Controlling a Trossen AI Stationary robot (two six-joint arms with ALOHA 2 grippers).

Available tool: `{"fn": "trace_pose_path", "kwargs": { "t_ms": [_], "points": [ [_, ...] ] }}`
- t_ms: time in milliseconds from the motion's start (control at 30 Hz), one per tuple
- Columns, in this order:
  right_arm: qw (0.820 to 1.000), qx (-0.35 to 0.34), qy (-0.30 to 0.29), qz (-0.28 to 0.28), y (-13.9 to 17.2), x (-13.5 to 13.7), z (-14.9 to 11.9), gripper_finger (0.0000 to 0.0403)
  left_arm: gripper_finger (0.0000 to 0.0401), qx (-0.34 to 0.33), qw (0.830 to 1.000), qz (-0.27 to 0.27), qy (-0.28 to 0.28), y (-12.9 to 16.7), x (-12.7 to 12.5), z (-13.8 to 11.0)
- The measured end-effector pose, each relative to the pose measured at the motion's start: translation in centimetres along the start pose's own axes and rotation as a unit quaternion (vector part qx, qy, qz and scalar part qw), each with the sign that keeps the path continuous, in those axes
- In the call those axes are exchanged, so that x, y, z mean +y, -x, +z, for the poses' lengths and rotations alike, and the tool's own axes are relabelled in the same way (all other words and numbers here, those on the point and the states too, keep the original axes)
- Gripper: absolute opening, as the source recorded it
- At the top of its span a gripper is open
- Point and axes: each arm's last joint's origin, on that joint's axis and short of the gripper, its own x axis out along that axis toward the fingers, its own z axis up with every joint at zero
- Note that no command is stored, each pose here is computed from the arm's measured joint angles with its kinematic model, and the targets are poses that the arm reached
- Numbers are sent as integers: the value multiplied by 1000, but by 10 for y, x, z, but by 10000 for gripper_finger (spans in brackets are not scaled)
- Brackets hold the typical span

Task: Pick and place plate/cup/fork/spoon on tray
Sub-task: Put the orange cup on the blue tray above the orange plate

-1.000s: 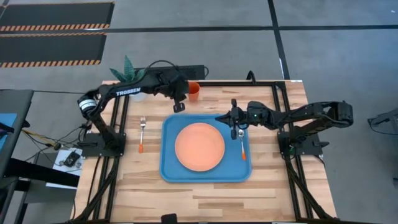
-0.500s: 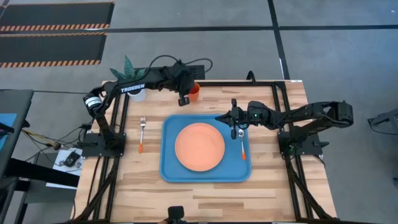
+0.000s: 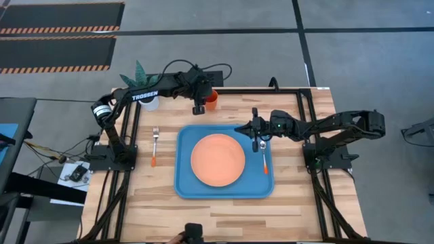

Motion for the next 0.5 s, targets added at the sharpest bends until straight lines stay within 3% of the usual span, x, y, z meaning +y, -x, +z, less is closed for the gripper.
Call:
{"fn": "trace_pose_path", "kwargs": {
  "t_ms": [333,500],
  "points": [
    [1000,0,0,3,0,1,0,8,135,43,999,-19,-17,-27,-4,-10],
    [1000,1,1,5,0,2,0,8,135,28,999,-1,-43,-37,-3,-6]
  ]
}}
